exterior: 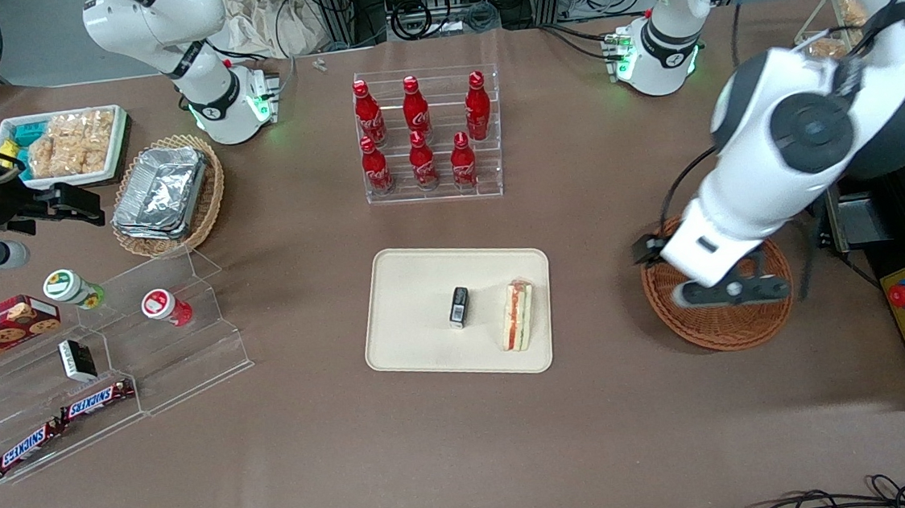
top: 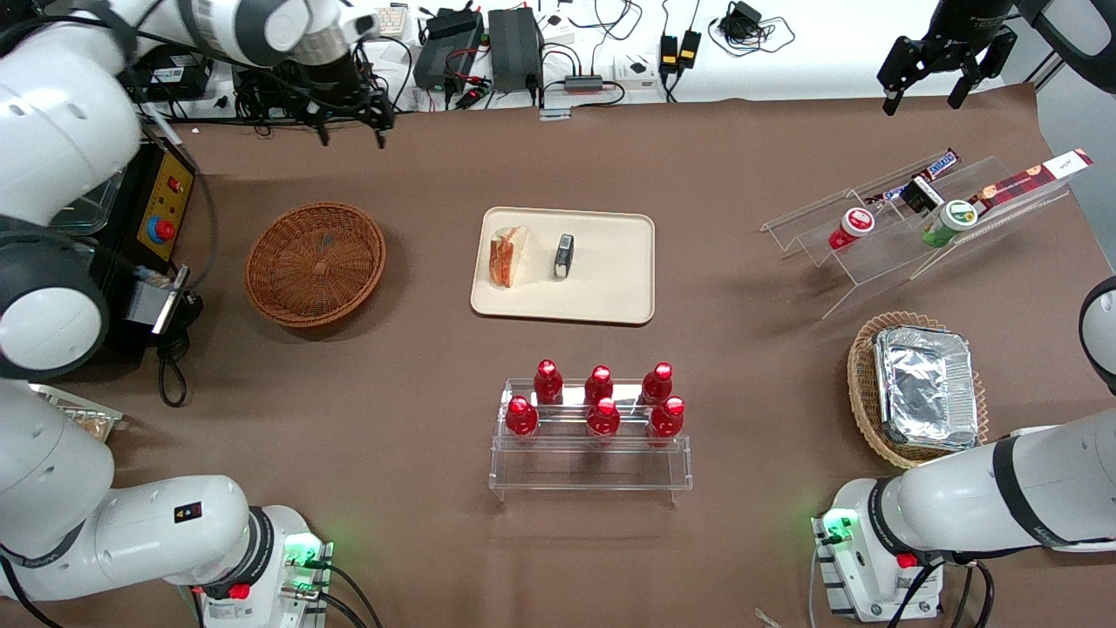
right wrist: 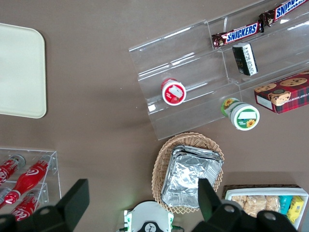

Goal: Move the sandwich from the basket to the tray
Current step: 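Raise the open left gripper away from the tray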

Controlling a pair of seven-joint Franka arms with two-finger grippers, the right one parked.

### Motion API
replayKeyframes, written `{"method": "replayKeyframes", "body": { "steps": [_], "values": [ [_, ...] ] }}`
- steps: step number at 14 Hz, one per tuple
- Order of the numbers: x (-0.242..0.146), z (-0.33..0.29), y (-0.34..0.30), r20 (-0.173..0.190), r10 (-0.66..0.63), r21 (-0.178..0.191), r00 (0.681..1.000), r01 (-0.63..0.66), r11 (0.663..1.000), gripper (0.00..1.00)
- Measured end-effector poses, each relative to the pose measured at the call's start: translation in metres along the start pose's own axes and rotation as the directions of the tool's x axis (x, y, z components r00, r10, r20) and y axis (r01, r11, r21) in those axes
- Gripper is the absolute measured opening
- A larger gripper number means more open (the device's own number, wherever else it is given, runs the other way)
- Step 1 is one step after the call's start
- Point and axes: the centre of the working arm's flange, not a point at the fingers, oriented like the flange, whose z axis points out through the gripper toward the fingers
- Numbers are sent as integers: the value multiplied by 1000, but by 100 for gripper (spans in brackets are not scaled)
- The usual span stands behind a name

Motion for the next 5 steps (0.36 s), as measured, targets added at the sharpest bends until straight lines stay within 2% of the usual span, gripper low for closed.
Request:
{"method": "replayKeyframes", "body": {
  "steps": [3, 4, 5],
  "values": [
    [-16, -7, -39, 65, 59, 67, 996, -63, 996, 100],
    [-17, -8, -52, 81, 94, 76, 992, -100, 992, 100],
    [-17, -10, -67, 91, 116, 64, 989, -122, 991, 100]
  ]
}}
